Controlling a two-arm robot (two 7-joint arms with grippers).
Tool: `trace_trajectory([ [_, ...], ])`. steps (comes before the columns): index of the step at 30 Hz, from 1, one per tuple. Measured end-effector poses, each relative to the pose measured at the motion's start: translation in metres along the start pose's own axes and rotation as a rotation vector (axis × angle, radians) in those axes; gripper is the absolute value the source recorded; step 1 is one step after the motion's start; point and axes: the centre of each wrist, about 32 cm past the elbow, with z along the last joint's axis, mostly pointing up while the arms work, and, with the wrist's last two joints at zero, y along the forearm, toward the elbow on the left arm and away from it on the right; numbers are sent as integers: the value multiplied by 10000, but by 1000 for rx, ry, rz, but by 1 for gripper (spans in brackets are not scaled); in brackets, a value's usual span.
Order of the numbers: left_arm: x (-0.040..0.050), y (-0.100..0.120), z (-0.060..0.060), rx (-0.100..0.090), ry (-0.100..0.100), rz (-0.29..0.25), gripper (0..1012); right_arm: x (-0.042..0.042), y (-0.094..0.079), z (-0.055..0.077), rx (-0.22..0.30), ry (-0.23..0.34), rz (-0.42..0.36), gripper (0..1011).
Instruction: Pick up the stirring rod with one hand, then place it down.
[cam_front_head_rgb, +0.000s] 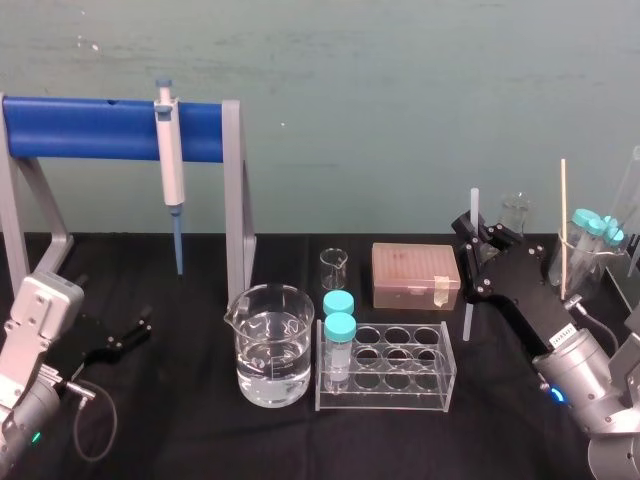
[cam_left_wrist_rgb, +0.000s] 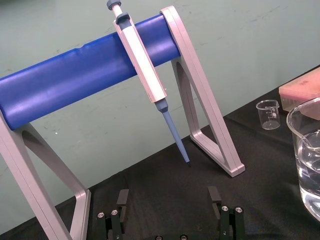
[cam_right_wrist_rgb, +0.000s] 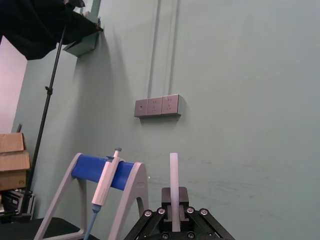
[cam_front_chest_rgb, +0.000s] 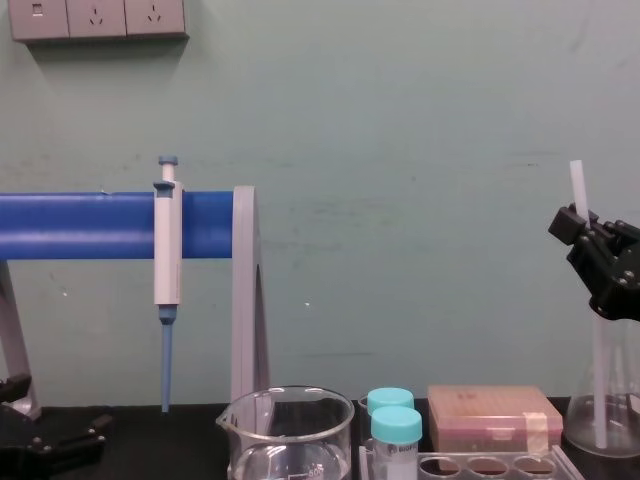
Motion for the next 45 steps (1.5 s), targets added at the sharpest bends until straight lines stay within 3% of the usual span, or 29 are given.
trace_trajectory([
  [45, 0, 0, 0, 0, 0, 0, 1000, 0, 0, 0, 0, 0, 0, 75],
])
